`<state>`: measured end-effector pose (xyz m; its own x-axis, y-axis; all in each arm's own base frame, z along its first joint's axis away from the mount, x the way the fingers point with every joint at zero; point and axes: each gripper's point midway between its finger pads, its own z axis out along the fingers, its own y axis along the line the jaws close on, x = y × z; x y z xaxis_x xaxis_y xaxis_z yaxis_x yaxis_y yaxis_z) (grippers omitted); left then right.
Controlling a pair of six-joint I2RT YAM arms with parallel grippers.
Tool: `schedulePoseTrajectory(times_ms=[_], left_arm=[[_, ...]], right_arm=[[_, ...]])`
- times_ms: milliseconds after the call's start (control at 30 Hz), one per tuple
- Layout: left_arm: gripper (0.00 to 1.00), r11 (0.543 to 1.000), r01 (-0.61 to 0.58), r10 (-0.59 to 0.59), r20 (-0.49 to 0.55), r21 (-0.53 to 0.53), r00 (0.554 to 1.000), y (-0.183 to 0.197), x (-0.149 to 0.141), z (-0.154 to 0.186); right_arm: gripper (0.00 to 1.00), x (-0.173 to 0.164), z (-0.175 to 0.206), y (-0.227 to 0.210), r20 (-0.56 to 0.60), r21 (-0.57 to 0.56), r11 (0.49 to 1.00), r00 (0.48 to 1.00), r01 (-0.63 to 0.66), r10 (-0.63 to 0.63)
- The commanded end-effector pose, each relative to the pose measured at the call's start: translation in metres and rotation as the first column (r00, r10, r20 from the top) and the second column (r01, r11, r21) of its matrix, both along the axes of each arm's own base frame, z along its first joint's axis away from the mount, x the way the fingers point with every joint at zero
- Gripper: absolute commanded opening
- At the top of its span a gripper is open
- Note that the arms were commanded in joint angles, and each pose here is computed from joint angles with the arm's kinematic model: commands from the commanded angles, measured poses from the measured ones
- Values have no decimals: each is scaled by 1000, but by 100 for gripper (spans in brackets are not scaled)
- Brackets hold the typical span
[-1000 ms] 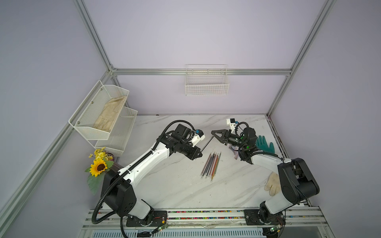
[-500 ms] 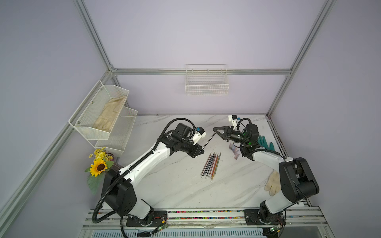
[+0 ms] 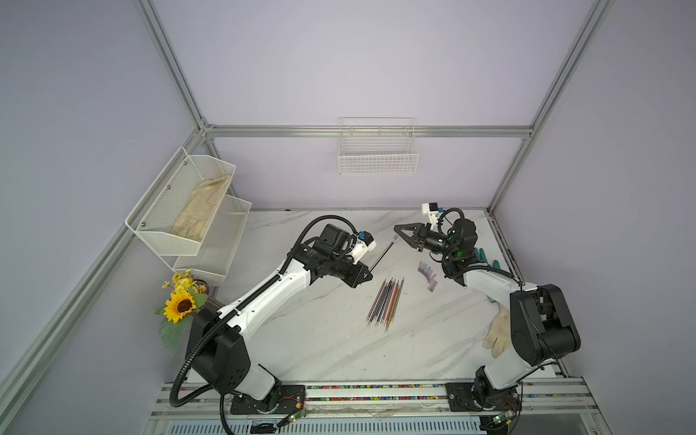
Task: Remove the protective cover of the pencils
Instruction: Remove the protective sleeve from the pencil, then place the protective sleeve at the center of the board.
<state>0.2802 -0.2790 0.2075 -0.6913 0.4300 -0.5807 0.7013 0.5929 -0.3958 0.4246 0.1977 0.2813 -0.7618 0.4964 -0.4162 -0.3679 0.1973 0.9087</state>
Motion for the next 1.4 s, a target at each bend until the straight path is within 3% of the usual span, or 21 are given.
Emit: schedulePoseTrajectory(times_ms=[0, 133, 267, 400, 567, 733, 933, 1067, 1367], left_arm=[[0, 1000, 27, -26, -45, 15, 999, 6, -14, -5], [0, 1000, 28, -27, -48, 15, 999, 5, -14, -5], [0, 1000, 26, -25, -50, 17, 998, 6, -14, -6], [0, 999, 26, -25, -49, 19, 998, 6, -14, -6], [0, 1000, 24, -22, -57, 17, 998, 5, -14, -7], [0, 1000, 27, -27, -60, 5, 998, 3, -14, -5], [0, 1000, 28, -28, -59, 4, 998, 3, -15, -4], [0, 1000, 22, -21, -53, 8, 998, 5, -15, -3], [0, 999, 33, -34, -63, -7, 997, 2, -16, -1]], right_arm=[[0, 11, 7, -31, 26, 7, 991, 991, 132, -132], [0, 20, 34, -43, 68, 23, 991, 989, 133, -135], [0, 27, 43, -44, 90, -33, 987, 984, 158, -155], [0, 15, 3, -50, 17, -69, 984, 986, 164, -164], [0, -16, -52, -90, -105, -118, 964, 963, 237, -249], [0, -41, -110, -145, -245, -311, 890, 877, 333, -413], [0, -63, -180, -164, -404, -425, 855, 783, 297, -473], [0, -75, -199, -168, -437, -452, 838, 743, 307, -507], [0, -92, -228, -163, -487, -461, 849, 725, 260, -487]])
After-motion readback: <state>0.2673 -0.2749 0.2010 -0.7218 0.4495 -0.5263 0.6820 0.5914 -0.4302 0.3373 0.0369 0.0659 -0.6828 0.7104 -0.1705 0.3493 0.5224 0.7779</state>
